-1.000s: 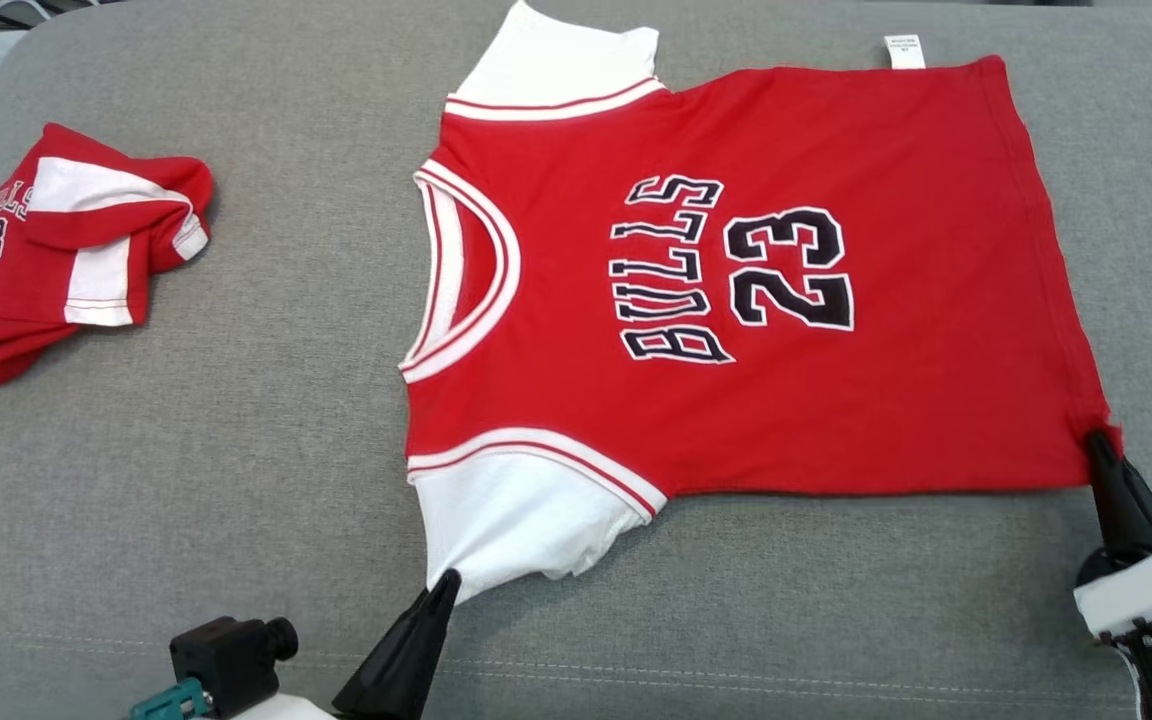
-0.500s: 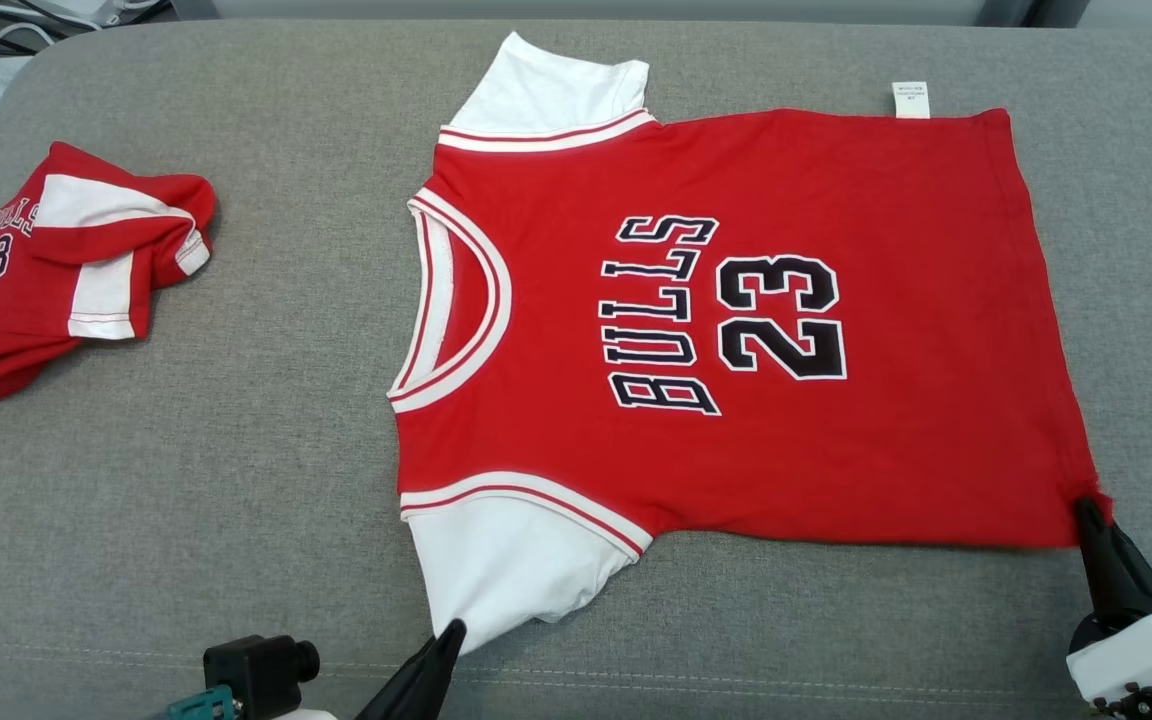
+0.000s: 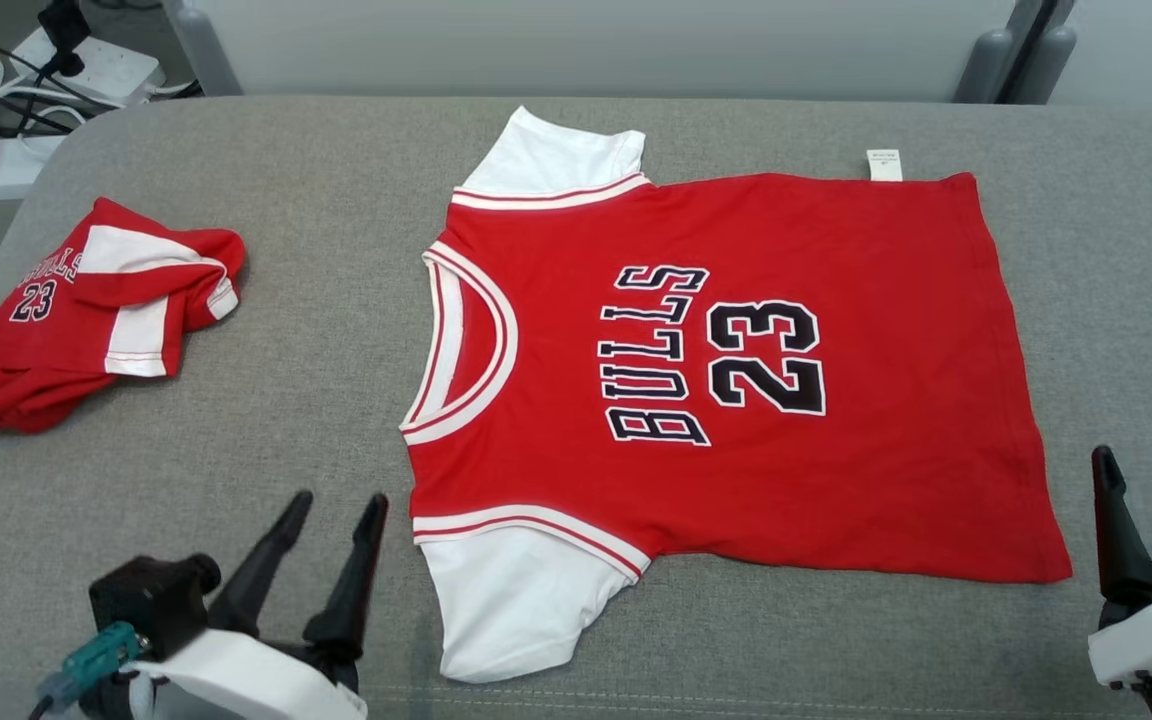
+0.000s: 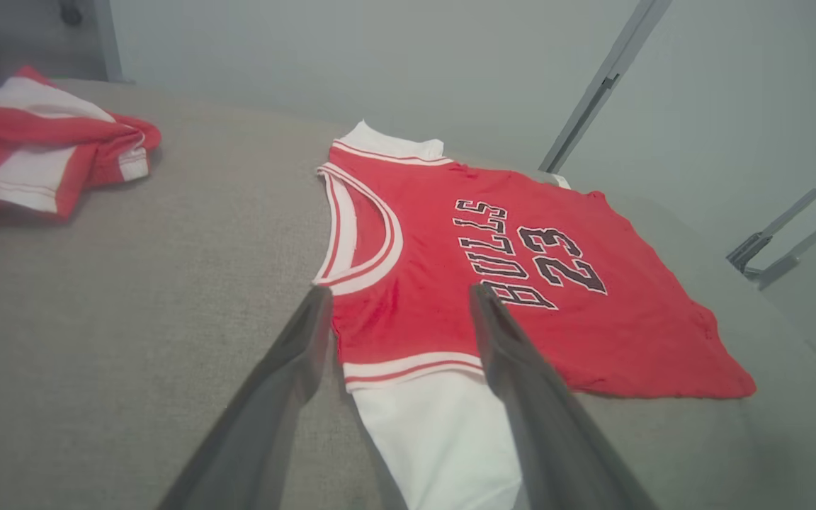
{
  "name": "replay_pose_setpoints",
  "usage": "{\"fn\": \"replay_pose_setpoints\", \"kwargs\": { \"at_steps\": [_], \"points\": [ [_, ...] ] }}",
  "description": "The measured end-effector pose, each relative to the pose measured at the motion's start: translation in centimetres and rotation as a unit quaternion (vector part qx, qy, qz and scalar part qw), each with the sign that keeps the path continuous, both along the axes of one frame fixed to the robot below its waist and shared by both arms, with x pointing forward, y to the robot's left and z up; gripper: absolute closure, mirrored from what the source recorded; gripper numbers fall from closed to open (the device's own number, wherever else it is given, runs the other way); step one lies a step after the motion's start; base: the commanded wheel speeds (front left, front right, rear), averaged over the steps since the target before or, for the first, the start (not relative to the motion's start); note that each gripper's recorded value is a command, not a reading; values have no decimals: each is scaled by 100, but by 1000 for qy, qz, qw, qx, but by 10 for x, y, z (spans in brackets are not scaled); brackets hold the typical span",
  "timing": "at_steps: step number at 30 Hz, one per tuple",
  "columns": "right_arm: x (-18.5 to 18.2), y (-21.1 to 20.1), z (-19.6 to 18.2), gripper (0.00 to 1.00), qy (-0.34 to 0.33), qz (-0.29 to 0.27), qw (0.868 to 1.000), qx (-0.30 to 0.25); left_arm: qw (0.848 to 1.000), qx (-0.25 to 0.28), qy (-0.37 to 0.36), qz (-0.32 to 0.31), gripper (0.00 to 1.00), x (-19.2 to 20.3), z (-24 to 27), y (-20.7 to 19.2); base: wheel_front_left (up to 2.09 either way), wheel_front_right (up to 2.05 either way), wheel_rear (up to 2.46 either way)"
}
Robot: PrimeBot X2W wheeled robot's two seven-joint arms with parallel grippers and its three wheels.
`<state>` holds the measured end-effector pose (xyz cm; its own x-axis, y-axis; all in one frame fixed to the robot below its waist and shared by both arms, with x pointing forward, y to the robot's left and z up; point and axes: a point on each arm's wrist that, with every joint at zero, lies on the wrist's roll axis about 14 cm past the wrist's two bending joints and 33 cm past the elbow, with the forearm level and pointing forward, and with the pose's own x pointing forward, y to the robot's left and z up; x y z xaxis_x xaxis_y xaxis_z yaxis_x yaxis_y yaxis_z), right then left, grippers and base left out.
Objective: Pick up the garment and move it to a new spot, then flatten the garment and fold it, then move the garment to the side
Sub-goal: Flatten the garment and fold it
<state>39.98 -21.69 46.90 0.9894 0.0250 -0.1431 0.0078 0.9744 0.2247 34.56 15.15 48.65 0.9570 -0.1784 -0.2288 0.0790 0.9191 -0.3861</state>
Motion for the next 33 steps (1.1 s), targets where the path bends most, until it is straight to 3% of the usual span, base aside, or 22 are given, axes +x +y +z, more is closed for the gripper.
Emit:
{"fn": "replay_pose_setpoints", "kwargs": {
  "at_steps": [11,19,25,33],
  "points": [
    [4,10,64,0,-124,14,988,-90,985,51,-159,47,0,61,65,6,0,0,0],
    [-7,7,58,0,-125,0,984,-127,980,89,-159,85,0,73,52,24,0,0,0],
    [-21,12,44,0,-112,5,986,-127,972,128,-159,119,0,47,42,63,0,0,0],
    [-42,17,29,0,-92,14,988,-122,974,142,-144,102,0,-1,22,63,0,0,0]
  ]
}}
